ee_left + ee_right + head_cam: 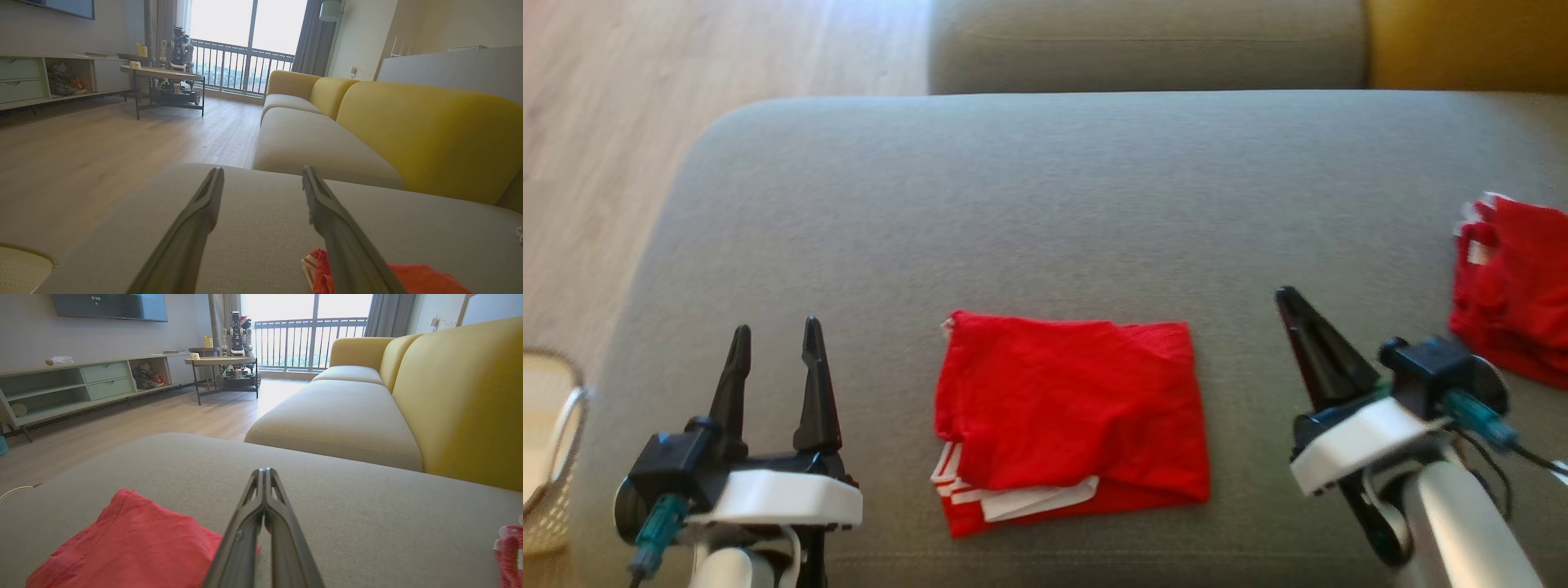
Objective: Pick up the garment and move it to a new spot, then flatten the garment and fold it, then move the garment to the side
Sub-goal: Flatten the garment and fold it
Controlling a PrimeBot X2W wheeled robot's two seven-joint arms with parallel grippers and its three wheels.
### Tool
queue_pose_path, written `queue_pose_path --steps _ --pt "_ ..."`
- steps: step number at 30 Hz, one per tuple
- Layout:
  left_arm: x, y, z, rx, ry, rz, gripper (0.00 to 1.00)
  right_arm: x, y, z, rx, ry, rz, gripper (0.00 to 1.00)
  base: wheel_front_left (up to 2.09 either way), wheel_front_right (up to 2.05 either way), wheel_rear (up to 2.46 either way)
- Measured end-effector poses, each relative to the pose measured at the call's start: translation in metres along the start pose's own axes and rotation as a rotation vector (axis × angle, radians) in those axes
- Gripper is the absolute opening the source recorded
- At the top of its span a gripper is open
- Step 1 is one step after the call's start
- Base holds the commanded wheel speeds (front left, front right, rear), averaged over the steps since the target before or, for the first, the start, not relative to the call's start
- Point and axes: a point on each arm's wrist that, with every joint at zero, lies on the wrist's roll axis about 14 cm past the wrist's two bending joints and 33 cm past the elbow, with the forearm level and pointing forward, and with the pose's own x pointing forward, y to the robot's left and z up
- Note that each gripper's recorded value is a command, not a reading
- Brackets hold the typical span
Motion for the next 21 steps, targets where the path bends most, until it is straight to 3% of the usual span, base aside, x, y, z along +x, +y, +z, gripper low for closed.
queue_pose_path --steps 6,13,14,15,21 --pt "0.003 -0.014 -0.008 -0.01 0.021 -0.044 1.0 -0.029 -0.03 0.007 -0.062 -0.013 -0.1 0.0 0.0 0.0 0.0" --pt "0.003 -0.02 -0.021 -0.026 0.062 -0.058 1.0 -0.059 -0.056 -0.003 -0.048 0.0 -0.228 0.03 0.0 0.0 0.0" --pt "0.001 -0.018 -0.024 -0.025 0.074 -0.05 1.0 -0.06 -0.057 -0.004 -0.046 -0.003 -0.233 0.84 0.0 0.0 0.0" --pt "0.0 -0.016 -0.027 -0.036 0.085 -0.037 1.0 -0.06 -0.057 -0.004 -0.044 -0.003 -0.235 1.0 0.0 0.0 0.0" --pt "-0.005 -0.014 -0.034 -0.039 0.109 -0.028 1.0 -0.059 -0.056 -0.006 -0.033 -0.005 -0.238 1.0 0.0 0.0 0.0"
